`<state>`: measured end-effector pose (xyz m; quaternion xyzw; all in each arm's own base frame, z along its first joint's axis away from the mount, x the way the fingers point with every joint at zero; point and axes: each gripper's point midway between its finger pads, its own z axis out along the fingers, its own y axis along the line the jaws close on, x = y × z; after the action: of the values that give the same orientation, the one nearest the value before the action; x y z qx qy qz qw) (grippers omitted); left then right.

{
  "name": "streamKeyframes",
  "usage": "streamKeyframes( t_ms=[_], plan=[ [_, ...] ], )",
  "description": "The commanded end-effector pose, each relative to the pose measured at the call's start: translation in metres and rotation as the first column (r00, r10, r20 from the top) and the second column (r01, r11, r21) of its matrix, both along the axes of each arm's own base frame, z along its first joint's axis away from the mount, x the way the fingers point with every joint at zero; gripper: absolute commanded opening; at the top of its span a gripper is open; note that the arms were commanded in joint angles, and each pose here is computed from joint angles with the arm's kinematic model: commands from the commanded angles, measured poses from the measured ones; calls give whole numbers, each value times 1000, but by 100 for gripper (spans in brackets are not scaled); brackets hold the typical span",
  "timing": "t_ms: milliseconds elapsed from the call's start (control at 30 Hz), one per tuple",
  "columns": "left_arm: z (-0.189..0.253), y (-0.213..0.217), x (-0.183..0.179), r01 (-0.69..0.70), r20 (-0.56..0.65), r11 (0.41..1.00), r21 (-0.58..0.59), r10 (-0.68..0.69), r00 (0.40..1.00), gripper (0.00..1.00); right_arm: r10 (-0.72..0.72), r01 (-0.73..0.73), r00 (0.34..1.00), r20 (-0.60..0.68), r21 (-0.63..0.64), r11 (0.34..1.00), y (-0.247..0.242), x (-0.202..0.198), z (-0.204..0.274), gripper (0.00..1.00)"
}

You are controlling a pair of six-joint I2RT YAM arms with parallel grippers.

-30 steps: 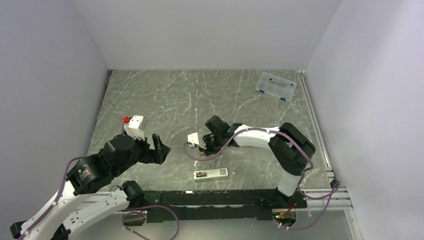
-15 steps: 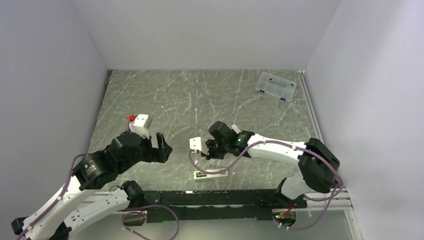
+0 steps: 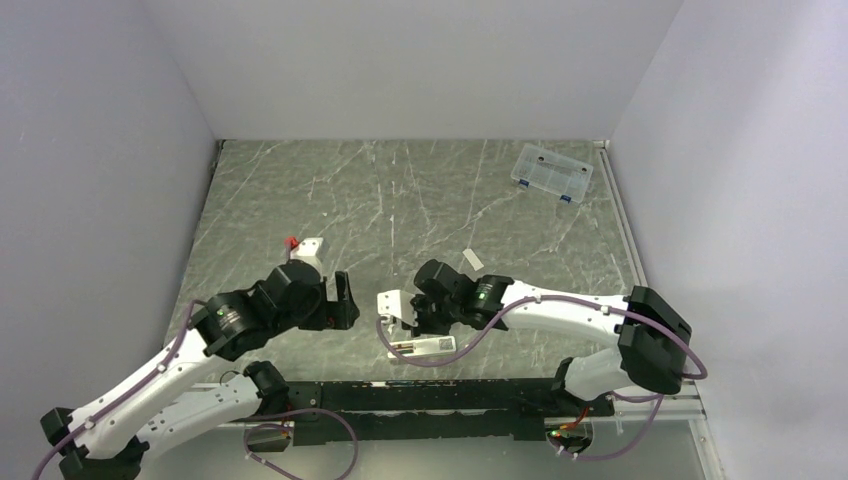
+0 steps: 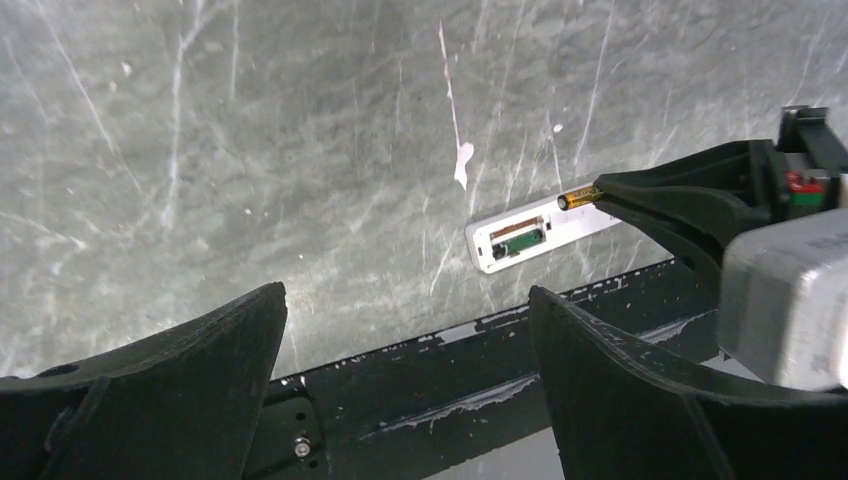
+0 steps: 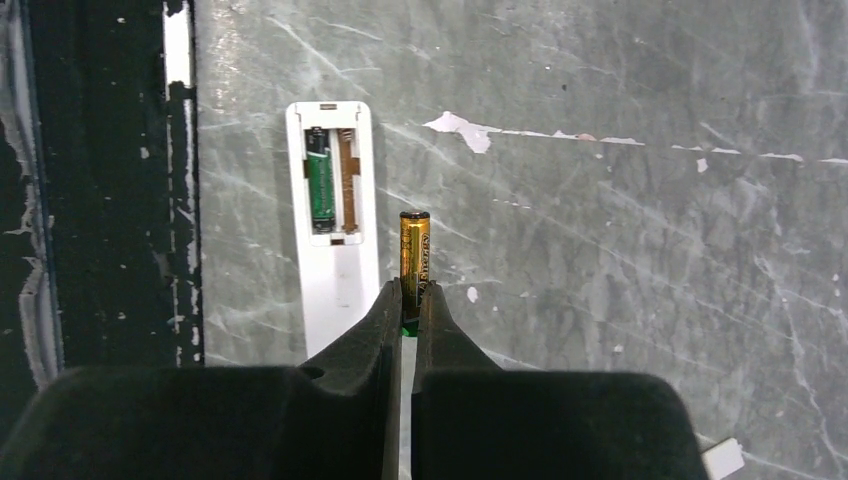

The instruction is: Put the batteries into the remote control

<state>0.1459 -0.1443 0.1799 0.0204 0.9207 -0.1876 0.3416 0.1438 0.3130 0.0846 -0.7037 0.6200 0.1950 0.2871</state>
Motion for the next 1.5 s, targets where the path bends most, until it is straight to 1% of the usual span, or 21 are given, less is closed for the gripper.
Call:
streamKeyframes(
  t_ms=[0, 233, 633, 900, 1167, 1467],
  plan=[
    [-11, -15, -6, -18, -73, 997, -79, 13, 997, 96, -25, 25, 999, -23, 4, 1000, 0, -9, 5, 0],
    [-37, -25, -16, -32, -171, 993, -111, 13, 985, 93, -19, 17, 997, -75, -36, 999, 8, -23, -2, 0],
    [-68, -30, -28, -52, -251, 988, -144, 14, 968, 93, -25, 15, 994, -108, -87, 996, 21, -28, -15, 0],
    [-77, -28, -33, -63, -275, 986, -152, 19, 961, 93, -32, 17, 991, -127, -118, 993, 28, -28, -23, 0],
    [-76, -28, -34, -57, -272, 986, -156, 12, 962, 93, -35, 14, 989, -141, -147, 989, 29, -30, -30, 1],
    [-78, -28, -35, -51, -273, 987, -154, 7, 962, 93, -33, 9, 987, -157, -150, 989, 32, -33, -33, 2]
  ],
)
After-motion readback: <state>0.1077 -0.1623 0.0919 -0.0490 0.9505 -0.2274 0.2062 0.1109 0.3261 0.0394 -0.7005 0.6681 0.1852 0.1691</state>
